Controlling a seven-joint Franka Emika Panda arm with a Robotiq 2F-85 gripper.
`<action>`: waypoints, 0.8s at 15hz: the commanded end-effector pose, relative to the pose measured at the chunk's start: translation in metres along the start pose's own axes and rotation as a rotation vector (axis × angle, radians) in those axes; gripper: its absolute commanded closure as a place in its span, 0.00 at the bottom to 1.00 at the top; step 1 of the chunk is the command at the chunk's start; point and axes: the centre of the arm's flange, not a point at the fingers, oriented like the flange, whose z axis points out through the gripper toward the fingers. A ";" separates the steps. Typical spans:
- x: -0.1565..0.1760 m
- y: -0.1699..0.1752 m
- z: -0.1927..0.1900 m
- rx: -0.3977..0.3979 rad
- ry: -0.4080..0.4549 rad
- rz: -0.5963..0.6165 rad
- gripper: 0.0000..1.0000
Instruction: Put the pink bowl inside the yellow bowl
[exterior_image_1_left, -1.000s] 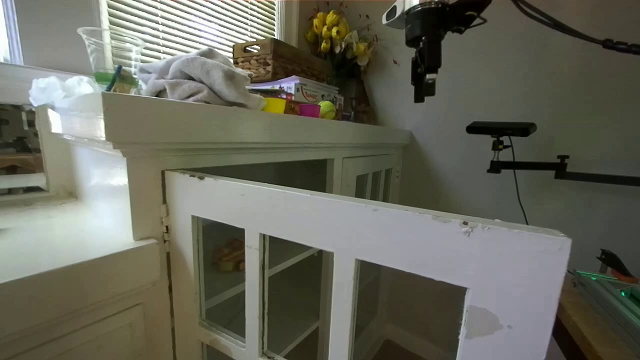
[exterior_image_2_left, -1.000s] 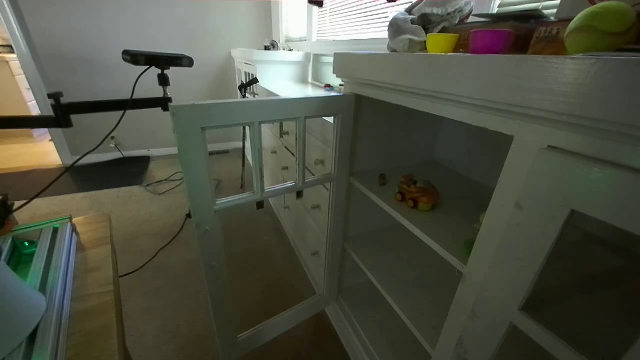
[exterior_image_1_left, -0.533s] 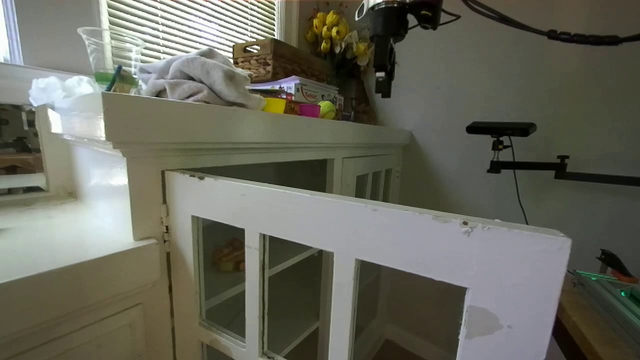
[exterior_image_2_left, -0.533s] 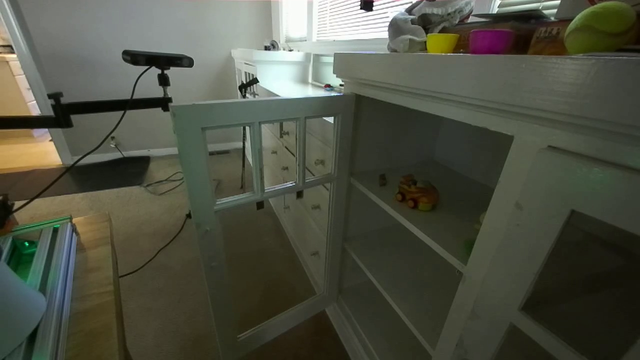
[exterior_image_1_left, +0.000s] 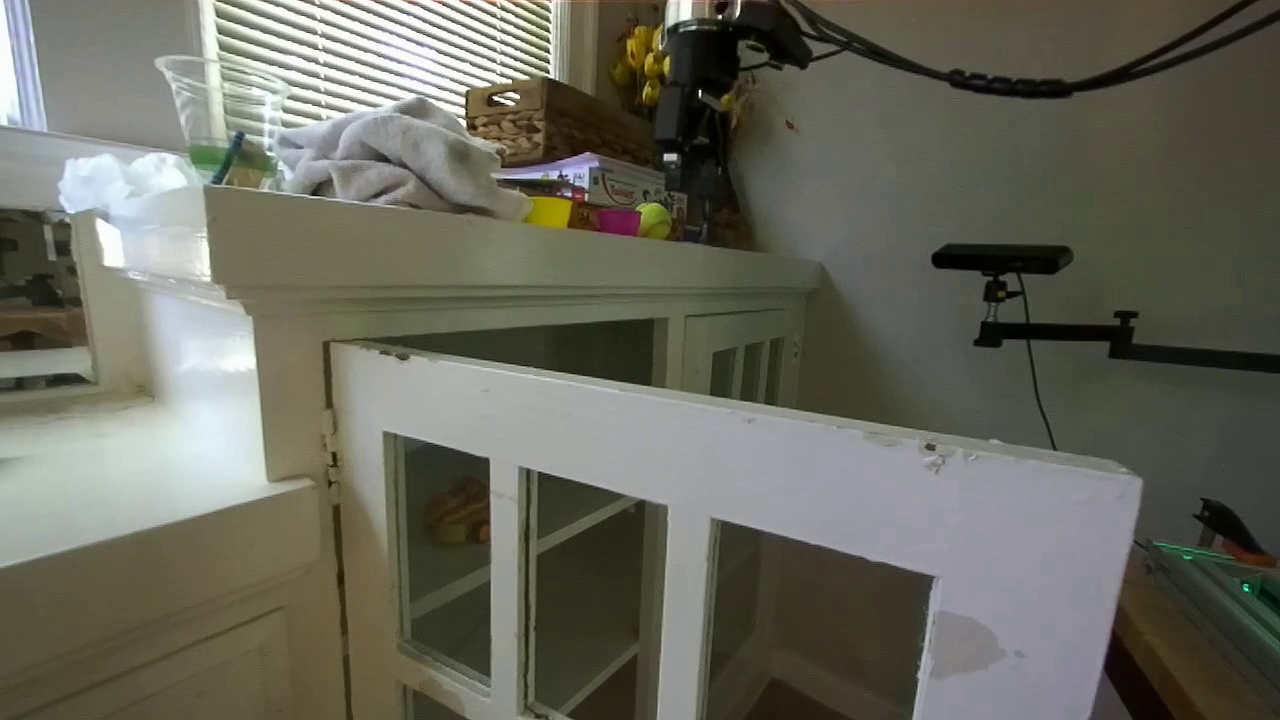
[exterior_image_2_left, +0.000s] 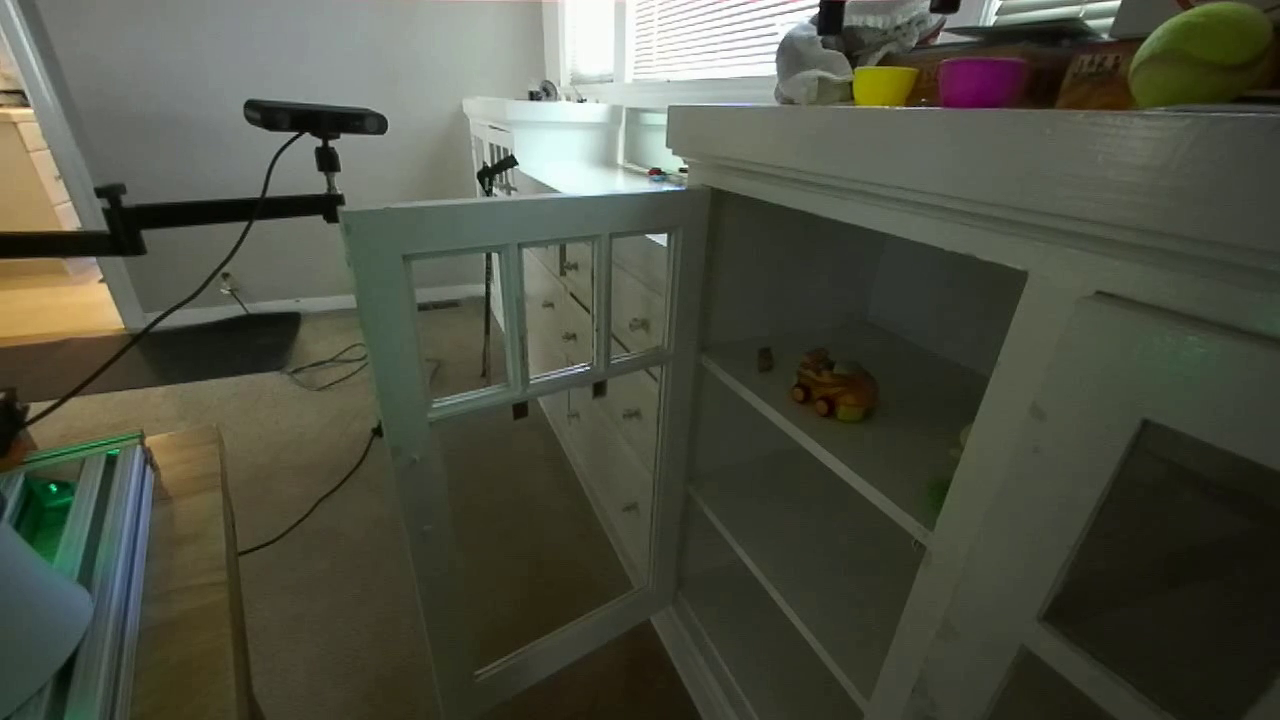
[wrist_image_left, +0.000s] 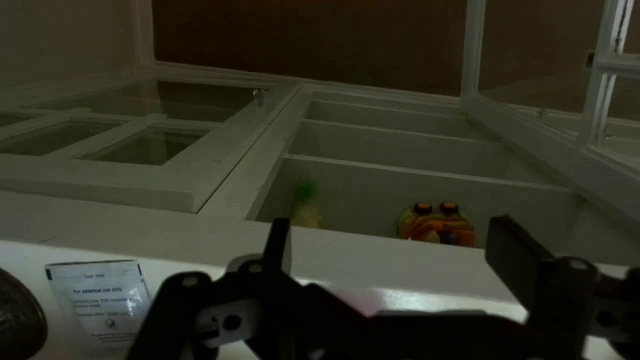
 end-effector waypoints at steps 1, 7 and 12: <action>0.047 0.000 -0.002 0.019 0.021 0.087 0.00; 0.082 0.006 -0.003 0.015 0.044 0.169 0.00; 0.102 0.014 0.004 0.019 0.040 0.205 0.00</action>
